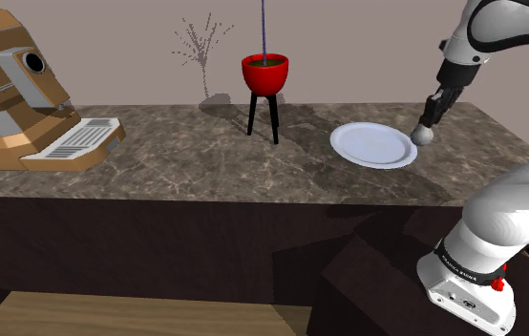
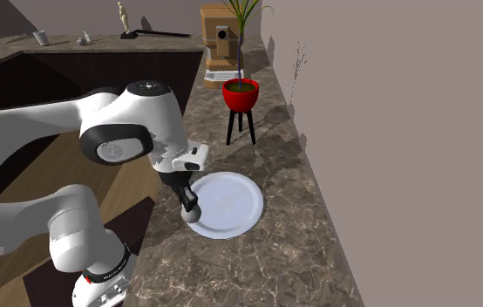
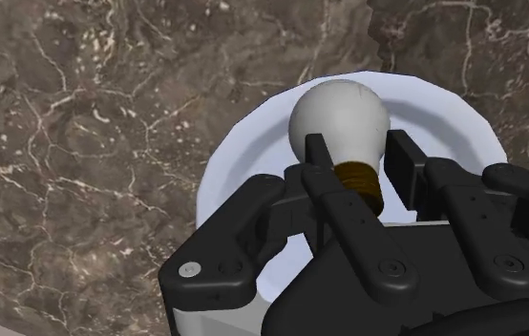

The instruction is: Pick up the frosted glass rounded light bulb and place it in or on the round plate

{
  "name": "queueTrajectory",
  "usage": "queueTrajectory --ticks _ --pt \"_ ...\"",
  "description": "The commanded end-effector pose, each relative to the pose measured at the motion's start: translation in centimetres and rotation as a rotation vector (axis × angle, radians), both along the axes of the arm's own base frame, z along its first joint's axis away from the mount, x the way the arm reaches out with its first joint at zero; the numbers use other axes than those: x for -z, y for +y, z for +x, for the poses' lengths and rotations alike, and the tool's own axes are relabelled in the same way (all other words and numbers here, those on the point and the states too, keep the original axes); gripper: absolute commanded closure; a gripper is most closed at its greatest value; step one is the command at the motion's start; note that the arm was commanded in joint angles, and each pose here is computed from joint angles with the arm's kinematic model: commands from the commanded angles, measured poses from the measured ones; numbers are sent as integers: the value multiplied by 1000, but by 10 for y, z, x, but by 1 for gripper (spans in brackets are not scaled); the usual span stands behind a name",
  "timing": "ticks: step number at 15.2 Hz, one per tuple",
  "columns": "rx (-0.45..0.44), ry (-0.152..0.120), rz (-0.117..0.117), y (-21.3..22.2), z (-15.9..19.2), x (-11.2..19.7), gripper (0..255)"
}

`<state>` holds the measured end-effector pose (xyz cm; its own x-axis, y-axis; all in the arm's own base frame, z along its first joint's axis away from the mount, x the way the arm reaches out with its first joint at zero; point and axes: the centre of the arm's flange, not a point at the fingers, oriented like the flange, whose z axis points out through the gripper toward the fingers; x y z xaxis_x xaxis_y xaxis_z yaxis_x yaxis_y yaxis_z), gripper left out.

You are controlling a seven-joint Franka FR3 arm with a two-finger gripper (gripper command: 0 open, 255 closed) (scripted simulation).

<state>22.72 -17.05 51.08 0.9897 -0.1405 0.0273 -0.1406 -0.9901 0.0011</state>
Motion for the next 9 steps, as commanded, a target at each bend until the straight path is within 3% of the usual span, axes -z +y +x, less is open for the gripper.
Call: queueTrajectory --ticks 1,5,6,7,9 --pt "0 0 0 1 20 -4 255" --pt "0 0 0 3 72 -12 255" --pt "0 1 0 1 58 -7 255" --pt "0 1 0 1 58 -7 0" --pt "-9 -72 -14 5 43 20 0"
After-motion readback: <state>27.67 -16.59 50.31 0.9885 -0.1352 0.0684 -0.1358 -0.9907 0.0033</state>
